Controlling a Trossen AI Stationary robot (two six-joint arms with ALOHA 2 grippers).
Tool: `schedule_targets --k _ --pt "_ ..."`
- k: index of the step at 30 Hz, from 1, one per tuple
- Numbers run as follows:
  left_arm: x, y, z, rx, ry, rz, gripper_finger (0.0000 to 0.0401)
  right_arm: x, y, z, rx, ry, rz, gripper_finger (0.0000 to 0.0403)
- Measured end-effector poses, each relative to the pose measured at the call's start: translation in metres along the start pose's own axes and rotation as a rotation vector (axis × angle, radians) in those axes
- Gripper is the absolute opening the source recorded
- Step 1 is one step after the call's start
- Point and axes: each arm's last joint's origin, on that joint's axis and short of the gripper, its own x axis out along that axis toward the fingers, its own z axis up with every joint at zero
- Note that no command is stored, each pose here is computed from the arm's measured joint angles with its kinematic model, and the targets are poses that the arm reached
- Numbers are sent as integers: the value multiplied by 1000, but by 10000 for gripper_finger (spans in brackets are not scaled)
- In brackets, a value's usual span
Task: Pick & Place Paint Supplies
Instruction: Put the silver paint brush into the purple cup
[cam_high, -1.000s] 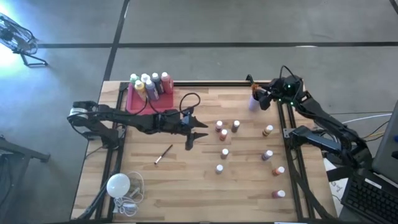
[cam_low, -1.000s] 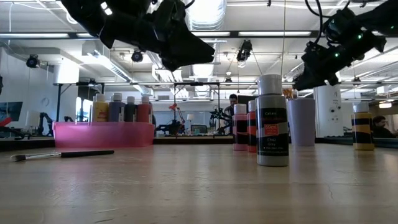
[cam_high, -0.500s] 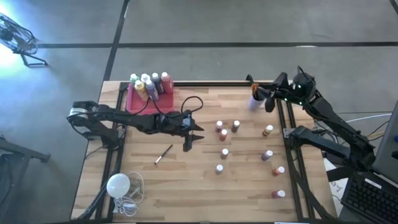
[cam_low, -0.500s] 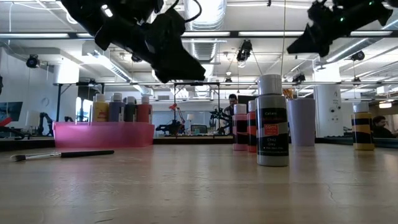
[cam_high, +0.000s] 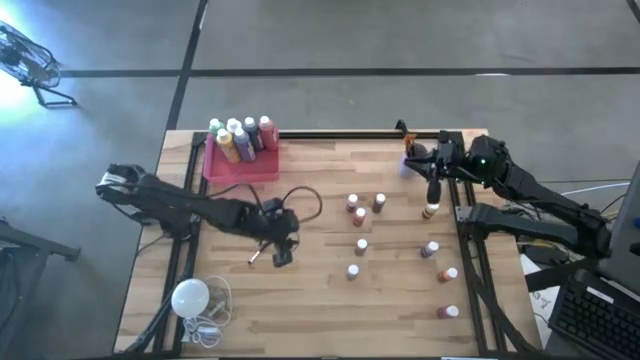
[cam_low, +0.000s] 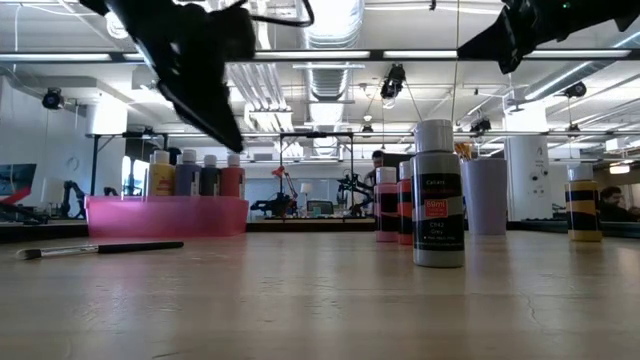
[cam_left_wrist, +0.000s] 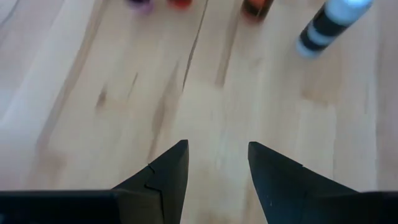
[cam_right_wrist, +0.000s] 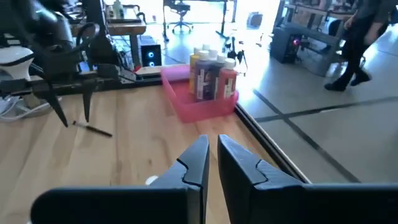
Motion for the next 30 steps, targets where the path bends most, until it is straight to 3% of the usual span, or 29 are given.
schedule_targets --k 6,12,22,30 --pt "-16 -23 -20 -196 98 67 172 24 14 5 -55 -45 77 27" --pt "-24 -32 -41 -301 201 123 172 52 26 1 -99 -21 102 27" --pt "-36 -45 -67 -358 316 177 172 96 39 -12 -137 -1 151 28" --pt "-30 -42 -88 -379 377 214 172 100 47 -7 -148 -14 186 29"
